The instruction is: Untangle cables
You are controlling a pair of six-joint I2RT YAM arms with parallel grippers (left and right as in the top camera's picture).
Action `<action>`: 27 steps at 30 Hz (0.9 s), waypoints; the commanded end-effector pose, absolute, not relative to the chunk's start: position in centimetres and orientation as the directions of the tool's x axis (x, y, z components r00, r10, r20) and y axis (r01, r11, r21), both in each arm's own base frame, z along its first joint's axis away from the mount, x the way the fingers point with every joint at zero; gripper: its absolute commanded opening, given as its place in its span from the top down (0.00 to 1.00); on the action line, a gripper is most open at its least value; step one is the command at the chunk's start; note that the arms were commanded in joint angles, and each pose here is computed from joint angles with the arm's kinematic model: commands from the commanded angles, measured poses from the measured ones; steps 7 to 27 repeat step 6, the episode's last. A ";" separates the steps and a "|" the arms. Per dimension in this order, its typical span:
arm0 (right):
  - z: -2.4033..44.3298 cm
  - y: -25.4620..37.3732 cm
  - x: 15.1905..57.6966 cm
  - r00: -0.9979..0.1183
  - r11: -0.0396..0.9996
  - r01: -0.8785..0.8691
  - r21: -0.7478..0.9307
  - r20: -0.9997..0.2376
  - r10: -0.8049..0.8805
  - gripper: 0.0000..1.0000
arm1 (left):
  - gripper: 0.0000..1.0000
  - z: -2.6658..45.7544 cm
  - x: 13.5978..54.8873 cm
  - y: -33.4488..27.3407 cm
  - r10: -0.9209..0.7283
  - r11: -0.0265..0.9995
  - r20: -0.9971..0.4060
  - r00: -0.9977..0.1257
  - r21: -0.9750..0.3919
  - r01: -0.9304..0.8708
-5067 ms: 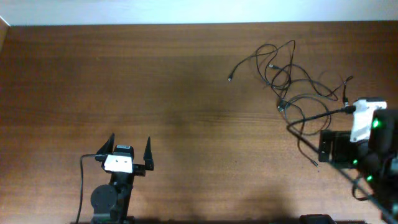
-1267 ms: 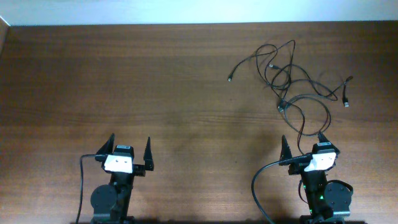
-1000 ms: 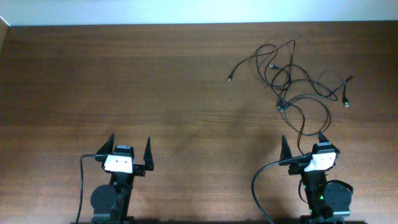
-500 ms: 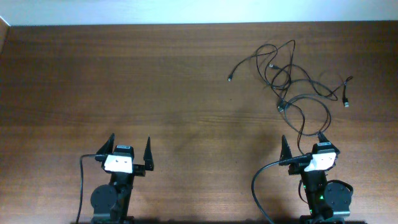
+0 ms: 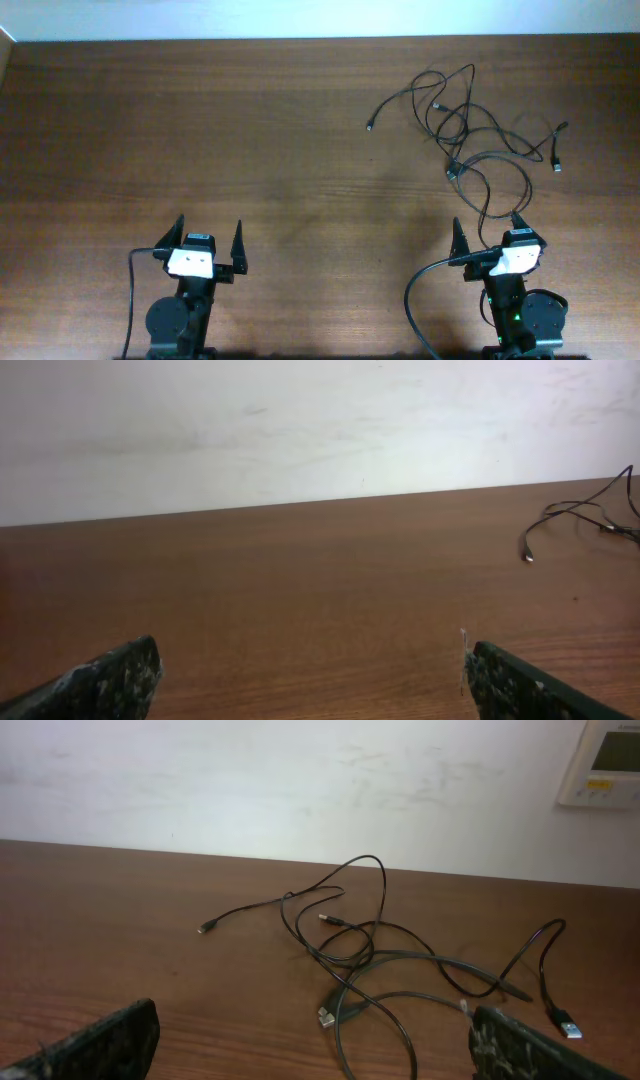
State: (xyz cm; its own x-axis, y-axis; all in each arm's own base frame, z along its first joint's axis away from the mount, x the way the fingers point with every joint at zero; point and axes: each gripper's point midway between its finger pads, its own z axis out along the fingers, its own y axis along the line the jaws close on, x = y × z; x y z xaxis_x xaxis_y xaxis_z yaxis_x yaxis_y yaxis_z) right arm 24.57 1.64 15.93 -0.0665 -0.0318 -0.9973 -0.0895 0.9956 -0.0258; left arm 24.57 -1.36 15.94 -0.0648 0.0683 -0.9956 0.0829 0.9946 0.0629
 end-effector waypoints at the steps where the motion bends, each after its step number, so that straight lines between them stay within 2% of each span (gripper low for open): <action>1: 15.8 1.5 24.6 -0.068 0.996 -0.082 -0.028 -0.997 -0.033 0.01 | 0.01 15.8 24.6 -1.4 0.085 0.993 -0.994 -0.066 0.079 0.082; 27: 15.7 1.5 24.6 -0.068 0.996 -0.083 -0.028 -0.997 -0.033 0.02 | 0.01 15.8 24.6 -1.3 0.085 0.994 -0.994 -0.066 0.079 0.082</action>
